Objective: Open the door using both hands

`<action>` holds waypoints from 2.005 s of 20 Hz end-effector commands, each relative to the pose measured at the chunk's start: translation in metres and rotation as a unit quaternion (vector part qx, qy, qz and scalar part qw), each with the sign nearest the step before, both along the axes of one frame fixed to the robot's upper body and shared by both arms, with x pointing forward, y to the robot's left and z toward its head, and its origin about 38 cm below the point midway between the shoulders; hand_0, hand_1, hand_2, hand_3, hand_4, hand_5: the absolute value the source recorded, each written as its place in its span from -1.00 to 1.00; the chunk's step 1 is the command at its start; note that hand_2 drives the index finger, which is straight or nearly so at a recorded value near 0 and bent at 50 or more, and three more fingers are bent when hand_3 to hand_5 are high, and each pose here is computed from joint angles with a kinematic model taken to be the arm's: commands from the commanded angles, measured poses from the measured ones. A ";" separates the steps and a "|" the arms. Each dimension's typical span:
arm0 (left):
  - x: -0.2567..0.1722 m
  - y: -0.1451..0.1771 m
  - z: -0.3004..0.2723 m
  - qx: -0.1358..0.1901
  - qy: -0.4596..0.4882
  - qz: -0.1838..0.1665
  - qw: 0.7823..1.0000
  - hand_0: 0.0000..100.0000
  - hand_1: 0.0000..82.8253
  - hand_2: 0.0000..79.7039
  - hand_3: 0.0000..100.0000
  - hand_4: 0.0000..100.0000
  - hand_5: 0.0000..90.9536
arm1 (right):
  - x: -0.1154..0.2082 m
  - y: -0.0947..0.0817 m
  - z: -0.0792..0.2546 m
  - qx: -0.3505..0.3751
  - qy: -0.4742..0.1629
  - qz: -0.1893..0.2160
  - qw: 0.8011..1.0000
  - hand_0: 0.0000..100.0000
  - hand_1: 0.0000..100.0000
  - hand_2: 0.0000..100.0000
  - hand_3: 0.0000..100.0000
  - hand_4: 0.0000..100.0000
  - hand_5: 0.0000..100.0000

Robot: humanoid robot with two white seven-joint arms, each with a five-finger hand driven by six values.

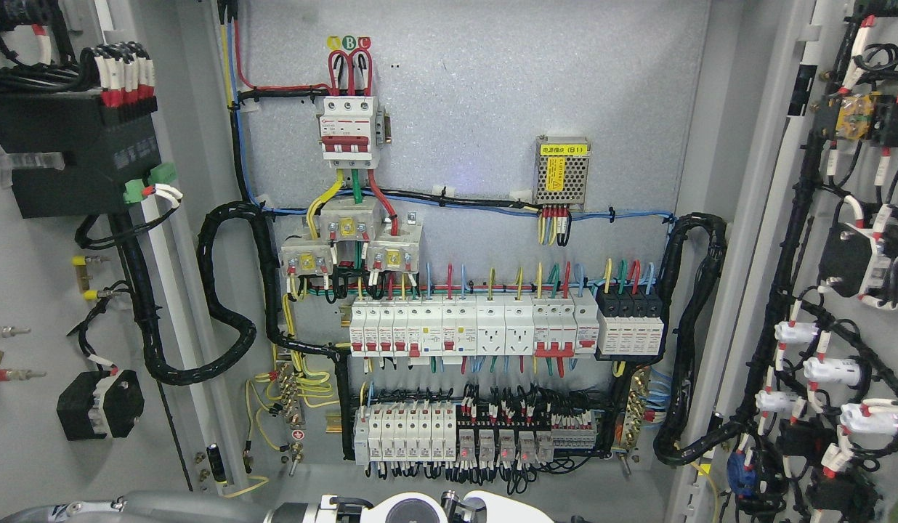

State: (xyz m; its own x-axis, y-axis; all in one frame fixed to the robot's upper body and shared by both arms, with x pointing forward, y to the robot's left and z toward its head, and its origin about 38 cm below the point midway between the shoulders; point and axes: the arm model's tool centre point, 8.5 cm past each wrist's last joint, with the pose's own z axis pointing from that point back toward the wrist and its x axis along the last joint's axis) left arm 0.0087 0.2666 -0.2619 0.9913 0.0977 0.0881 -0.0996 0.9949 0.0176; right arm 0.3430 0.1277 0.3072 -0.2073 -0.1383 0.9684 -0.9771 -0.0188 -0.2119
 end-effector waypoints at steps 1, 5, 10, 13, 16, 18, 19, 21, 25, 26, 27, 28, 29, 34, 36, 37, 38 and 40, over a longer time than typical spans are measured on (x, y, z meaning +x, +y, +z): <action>0.024 0.010 0.001 0.006 -0.025 -0.002 1.000 -0.41 -1.00 -0.93 -0.94 -0.93 -1.00 | 0.017 -0.013 0.020 0.050 0.016 -0.043 0.998 -0.56 -1.00 -1.00 -1.00 -1.00 -1.00; 0.027 0.010 0.001 0.006 -0.026 -0.002 1.000 -0.41 -1.00 -0.93 -0.94 -0.93 -1.00 | 0.021 -0.033 0.035 0.118 0.045 -0.063 0.990 -0.56 -1.00 -1.00 -1.00 -1.00 -1.00; 0.031 0.010 0.002 0.006 -0.029 -0.002 1.000 -0.41 -1.00 -0.93 -0.94 -0.93 -1.00 | 0.009 -0.060 0.010 0.156 0.055 -0.090 0.982 -0.56 -1.00 -1.00 -1.00 -1.00 -1.00; 0.031 0.010 0.002 0.005 -0.029 -0.003 1.000 -0.41 -1.00 -0.93 -0.94 -0.93 -1.00 | 0.003 -0.076 -0.008 0.190 0.078 -0.118 0.972 -0.56 -1.00 -1.00 -1.00 -1.00 -1.00; 0.031 0.009 0.002 0.005 -0.029 -0.002 1.000 -0.41 -1.00 -0.93 -0.94 -0.93 -1.00 | 0.004 -0.099 -0.019 0.230 0.031 -0.162 0.959 -0.56 -1.00 -1.00 -1.00 -1.00 -1.00; 0.031 0.009 0.002 0.004 -0.029 -0.003 1.000 -0.41 -1.00 -0.93 -0.94 -0.93 -1.00 | 0.006 -0.115 -0.037 0.237 0.012 -0.202 0.950 -0.56 -1.00 -1.00 -1.00 -1.00 -1.00; 0.031 0.009 0.002 0.004 -0.029 -0.003 1.000 -0.41 -1.00 -0.93 -0.94 -0.93 -1.00 | 0.005 -0.121 -0.048 0.234 0.011 -0.221 0.947 -0.56 -1.00 -1.00 -1.00 -1.00 -1.00; 0.031 0.009 0.002 0.004 -0.029 -0.003 1.000 -0.41 -1.00 -0.93 -0.94 -0.93 -1.00 | -0.001 -0.140 -0.081 0.227 0.016 -0.257 0.939 -0.56 -1.00 -1.00 -1.00 -1.00 -1.00; 0.031 0.008 0.001 0.004 -0.029 -0.003 1.000 -0.41 -1.00 -0.93 -0.95 -0.93 -1.00 | -0.006 -0.201 -0.135 0.222 0.039 -0.351 0.909 -0.56 -1.00 -1.00 -1.00 -1.00 -1.00; 0.031 0.008 0.001 0.004 -0.029 -0.003 1.000 -0.41 -1.00 -0.93 -0.95 -0.93 -1.00 | -0.008 -0.217 -0.148 0.208 0.044 -0.372 0.904 -0.56 -1.00 -1.00 -1.00 -1.00 -1.00; 0.031 0.008 0.001 0.004 -0.029 -0.003 1.000 -0.41 -1.00 -0.93 -0.95 -0.93 -1.00 | -0.013 -0.233 -0.161 0.193 0.046 -0.387 0.900 -0.56 -1.00 -1.00 -1.00 -1.00 -1.00; 0.031 0.007 0.001 0.003 -0.029 -0.003 1.000 -0.41 -1.00 -0.93 -0.95 -0.93 -1.00 | -0.019 -0.244 -0.171 0.181 0.049 -0.396 0.899 -0.56 -1.00 -1.00 -1.00 -1.00 -1.00; 0.031 0.007 0.001 0.003 -0.029 -0.004 1.000 -0.41 -1.00 -0.93 -0.95 -0.93 -1.00 | -0.024 -0.256 -0.182 0.168 0.054 -0.407 0.896 -0.56 -1.00 -1.00 -1.00 -1.00 -1.00; 0.038 0.007 0.002 0.003 -0.035 -0.004 0.999 -0.41 -1.00 -0.93 -0.95 -0.93 -1.00 | -0.055 -0.290 -0.227 0.142 0.089 -0.453 0.876 -0.56 -1.00 -1.00 -1.00 -1.00 -1.00; 0.040 0.007 0.002 0.003 -0.037 -0.004 0.999 -0.41 -1.00 -0.93 -0.95 -0.93 -1.00 | -0.069 -0.312 -0.242 0.124 0.102 -0.481 0.862 -0.56 -1.00 -1.00 -1.00 -1.00 -1.00; 0.040 0.007 0.002 0.003 -0.037 -0.003 0.999 -0.41 -1.00 -0.93 -0.95 -0.93 -1.00 | -0.077 -0.323 -0.248 0.122 0.104 -0.495 0.854 -0.56 -1.00 -1.00 -1.00 -1.00 -1.00; 0.040 0.007 0.002 0.003 -0.037 -0.003 0.999 -0.41 -1.00 -0.93 -0.95 -0.93 -1.00 | -0.083 -0.330 -0.251 0.124 0.102 -0.504 0.849 -0.56 -1.00 -1.00 -1.00 -1.00 -1.00; 0.041 0.007 0.002 0.003 -0.038 -0.004 0.999 -0.41 -1.00 -0.93 -0.95 -0.93 -1.00 | -0.096 -0.340 -0.258 0.129 0.101 -0.517 0.840 -0.56 -1.00 -1.00 -1.00 -1.00 -1.00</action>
State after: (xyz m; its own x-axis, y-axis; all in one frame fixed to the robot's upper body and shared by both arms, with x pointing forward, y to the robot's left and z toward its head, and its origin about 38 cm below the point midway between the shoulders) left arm 0.0324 0.2665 -0.2612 0.9884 0.0938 0.1195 -0.0962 0.9953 0.0146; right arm 0.2719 -0.1252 0.0794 -0.1887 -0.3389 0.9217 -0.6162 0.7717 0.1576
